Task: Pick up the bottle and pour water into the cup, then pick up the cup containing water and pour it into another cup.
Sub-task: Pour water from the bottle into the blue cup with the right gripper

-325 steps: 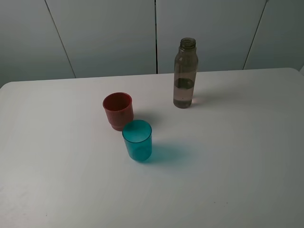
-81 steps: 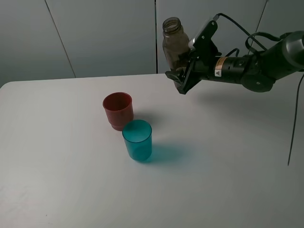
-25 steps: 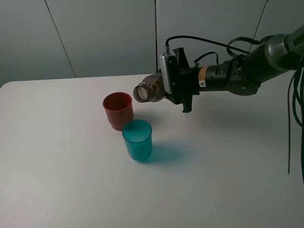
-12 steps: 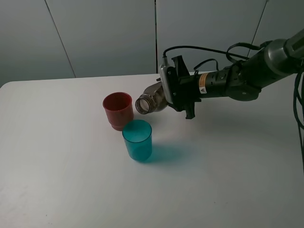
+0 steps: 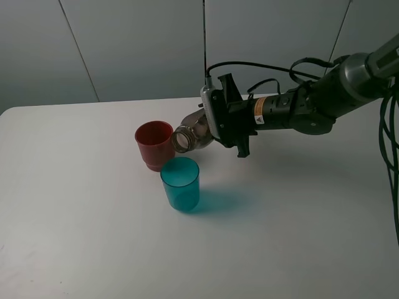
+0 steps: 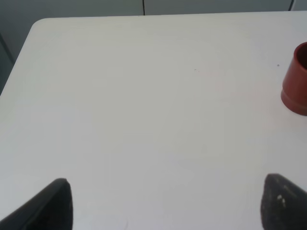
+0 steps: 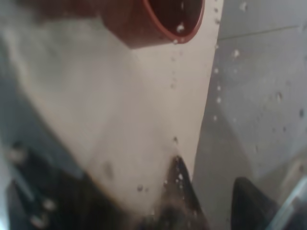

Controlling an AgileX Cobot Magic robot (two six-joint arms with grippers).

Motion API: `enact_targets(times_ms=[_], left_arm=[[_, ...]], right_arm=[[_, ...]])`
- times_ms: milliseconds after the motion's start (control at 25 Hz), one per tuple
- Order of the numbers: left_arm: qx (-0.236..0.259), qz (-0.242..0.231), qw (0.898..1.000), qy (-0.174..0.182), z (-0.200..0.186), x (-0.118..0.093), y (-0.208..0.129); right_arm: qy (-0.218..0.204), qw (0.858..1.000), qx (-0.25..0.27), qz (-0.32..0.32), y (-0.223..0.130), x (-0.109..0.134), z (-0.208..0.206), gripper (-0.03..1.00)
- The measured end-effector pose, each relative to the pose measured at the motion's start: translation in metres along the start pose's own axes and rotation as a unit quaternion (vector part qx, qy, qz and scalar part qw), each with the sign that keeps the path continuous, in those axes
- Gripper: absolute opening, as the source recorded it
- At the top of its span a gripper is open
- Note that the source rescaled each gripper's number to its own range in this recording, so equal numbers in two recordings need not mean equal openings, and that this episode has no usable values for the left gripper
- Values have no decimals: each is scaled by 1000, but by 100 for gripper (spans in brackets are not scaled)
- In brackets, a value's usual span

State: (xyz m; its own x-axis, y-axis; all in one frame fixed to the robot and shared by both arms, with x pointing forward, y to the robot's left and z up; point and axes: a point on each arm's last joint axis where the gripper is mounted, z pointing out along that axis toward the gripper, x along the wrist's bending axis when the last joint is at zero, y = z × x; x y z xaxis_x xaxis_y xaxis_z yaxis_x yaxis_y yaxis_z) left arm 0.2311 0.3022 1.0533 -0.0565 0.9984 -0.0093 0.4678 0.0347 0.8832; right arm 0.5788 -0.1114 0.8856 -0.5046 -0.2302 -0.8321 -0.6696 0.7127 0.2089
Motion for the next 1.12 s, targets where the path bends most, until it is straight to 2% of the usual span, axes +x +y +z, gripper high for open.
enact_targets(times_ms=[1120], left_arm=[[0, 0, 1000, 0, 0, 0, 0]], right_arm=[[-13, 998, 7, -64, 2, -6, -2, 1]])
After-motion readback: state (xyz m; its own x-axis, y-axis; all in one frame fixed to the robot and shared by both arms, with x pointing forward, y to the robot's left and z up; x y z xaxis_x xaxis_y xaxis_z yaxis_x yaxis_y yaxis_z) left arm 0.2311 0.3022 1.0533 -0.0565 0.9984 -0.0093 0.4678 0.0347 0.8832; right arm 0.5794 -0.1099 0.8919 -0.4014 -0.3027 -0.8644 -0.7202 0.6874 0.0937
